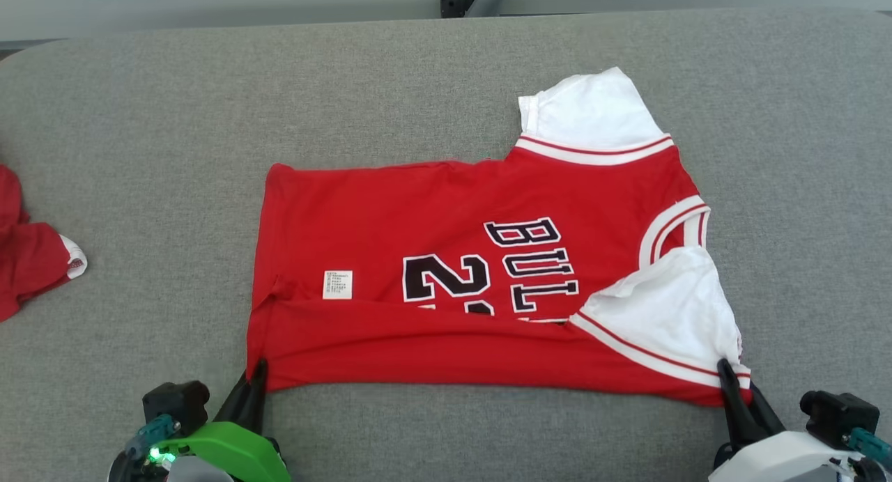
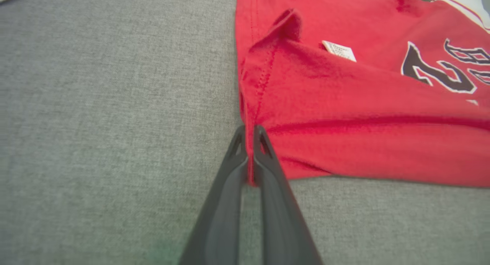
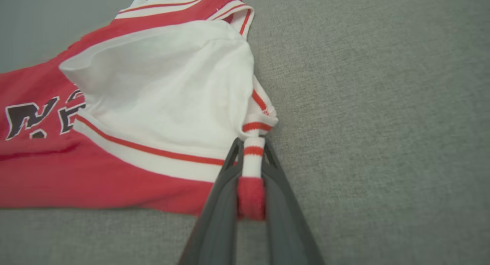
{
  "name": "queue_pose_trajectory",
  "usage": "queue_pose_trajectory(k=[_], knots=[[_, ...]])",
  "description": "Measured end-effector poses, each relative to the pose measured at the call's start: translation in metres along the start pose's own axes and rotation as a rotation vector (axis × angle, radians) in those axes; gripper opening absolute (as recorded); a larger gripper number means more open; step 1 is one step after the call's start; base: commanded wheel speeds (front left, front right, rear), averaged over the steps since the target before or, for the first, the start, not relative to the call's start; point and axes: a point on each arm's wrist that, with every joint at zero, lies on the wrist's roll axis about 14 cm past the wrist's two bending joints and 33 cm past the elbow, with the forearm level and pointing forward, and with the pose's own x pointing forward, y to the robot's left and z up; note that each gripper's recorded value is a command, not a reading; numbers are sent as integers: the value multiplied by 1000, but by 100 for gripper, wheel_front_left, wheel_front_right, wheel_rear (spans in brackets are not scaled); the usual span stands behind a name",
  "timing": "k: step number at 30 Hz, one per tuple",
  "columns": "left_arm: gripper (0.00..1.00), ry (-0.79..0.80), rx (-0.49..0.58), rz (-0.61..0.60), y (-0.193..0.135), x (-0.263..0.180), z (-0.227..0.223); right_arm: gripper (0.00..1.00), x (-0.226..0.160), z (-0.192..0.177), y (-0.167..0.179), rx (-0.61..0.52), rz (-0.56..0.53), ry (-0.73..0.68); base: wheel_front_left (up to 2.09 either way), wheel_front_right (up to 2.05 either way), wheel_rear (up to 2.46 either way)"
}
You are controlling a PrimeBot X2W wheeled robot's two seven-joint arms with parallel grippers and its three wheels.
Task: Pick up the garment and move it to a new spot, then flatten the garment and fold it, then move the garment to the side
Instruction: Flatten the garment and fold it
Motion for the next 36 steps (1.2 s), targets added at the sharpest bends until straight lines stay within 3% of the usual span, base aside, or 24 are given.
queue_pose_trajectory(k=[7,8,9,10,17,23,36], knots=[[0,66,-7,2,-1,-13,-11,0,-14,-12,3,11,-9,57,0,0,0],[92,68,-8,3,-1,-13,-12,35,-14,-12,2,11,-13,59,0,0,0],[100,67,-12,-3,-4,-13,-11,90,-14,-13,0,5,-20,64,0,0,0],[100,58,-17,-7,-6,-13,-9,100,-14,-12,-2,-6,-25,63,0,0,0],[100,-233,-6,29,-11,-8,52,100,3,53,-1,-85,-8,-163,0,0,0],[100,-371,59,19,-19,-6,95,100,7,108,14,-134,29,-331,0,0,0],[100,-410,131,-16,-29,7,117,100,12,119,25,-142,52,-356,0,0,0]])
